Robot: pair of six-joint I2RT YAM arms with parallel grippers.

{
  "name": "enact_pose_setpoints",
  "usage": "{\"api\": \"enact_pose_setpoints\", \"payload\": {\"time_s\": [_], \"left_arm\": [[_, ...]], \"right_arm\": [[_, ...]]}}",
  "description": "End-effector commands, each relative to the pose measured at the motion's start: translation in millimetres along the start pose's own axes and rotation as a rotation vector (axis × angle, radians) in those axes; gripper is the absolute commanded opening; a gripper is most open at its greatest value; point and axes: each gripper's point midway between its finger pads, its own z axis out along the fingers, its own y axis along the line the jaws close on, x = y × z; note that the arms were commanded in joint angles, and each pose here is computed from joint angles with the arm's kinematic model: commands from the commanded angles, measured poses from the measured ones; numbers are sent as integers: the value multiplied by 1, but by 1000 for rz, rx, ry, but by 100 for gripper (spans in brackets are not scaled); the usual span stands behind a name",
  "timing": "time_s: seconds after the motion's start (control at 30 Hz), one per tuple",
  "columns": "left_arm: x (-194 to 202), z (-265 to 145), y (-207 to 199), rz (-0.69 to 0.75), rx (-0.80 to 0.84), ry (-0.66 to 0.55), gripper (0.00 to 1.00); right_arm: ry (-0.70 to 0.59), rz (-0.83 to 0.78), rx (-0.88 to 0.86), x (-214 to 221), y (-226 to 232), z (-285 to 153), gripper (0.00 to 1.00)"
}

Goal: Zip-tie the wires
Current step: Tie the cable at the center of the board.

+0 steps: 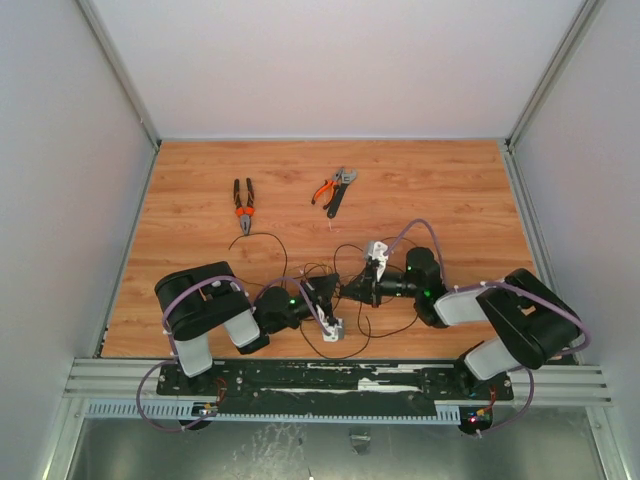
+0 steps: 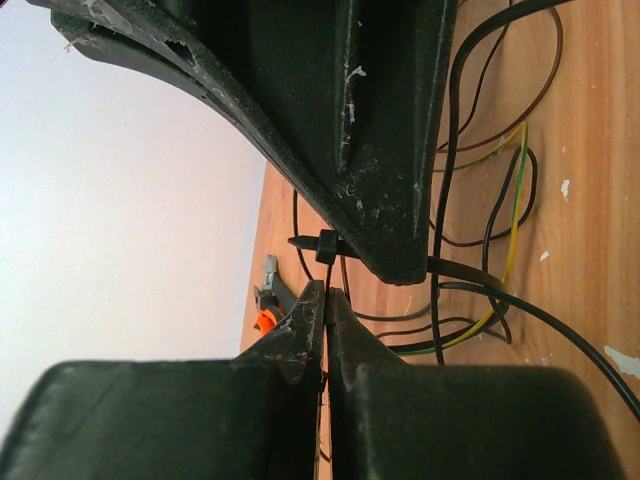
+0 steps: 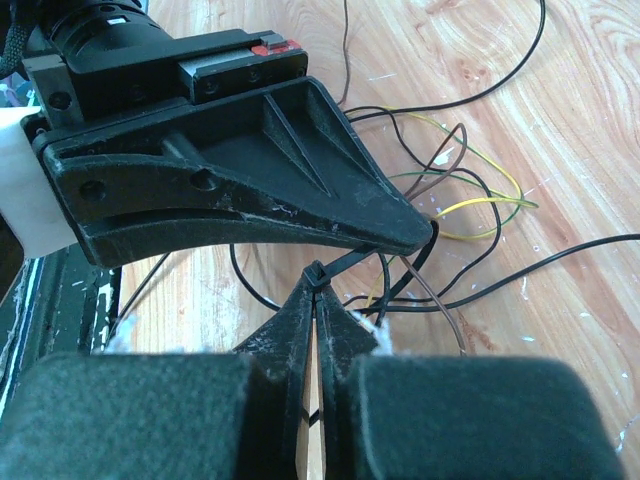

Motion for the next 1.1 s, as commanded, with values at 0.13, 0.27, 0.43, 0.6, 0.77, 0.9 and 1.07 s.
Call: {"api": "enact_pose_setpoints", "payload": {"time_s": [0.13, 0.27, 0.43, 0.6, 0.77, 0.9, 1.07], "left_arm": [[-17, 0, 2, 24, -21, -61, 0], [-17, 0, 1, 13, -21, -61, 0], [-18, 0, 1, 4, -22, -65, 0], [-20, 1, 0, 12, -21, -70, 0], [-20, 0, -3, 21, -12, -66, 0], [-21, 0, -6, 26, -4, -67, 0], [-21, 0, -2, 12, -21, -66, 0]], "right_arm": [[-5, -37, 12, -19, -9, -2, 0], [-10, -29, 9, -22, -9, -1, 0], [-7, -19, 7, -22, -9, -1, 0], [-10, -5, 9, -24, -10, 0, 0], [-2, 10, 29, -25, -14, 2, 0], [3, 11, 53, -25, -20, 2, 0], [20, 11, 52, -24, -21, 2, 0]]}}
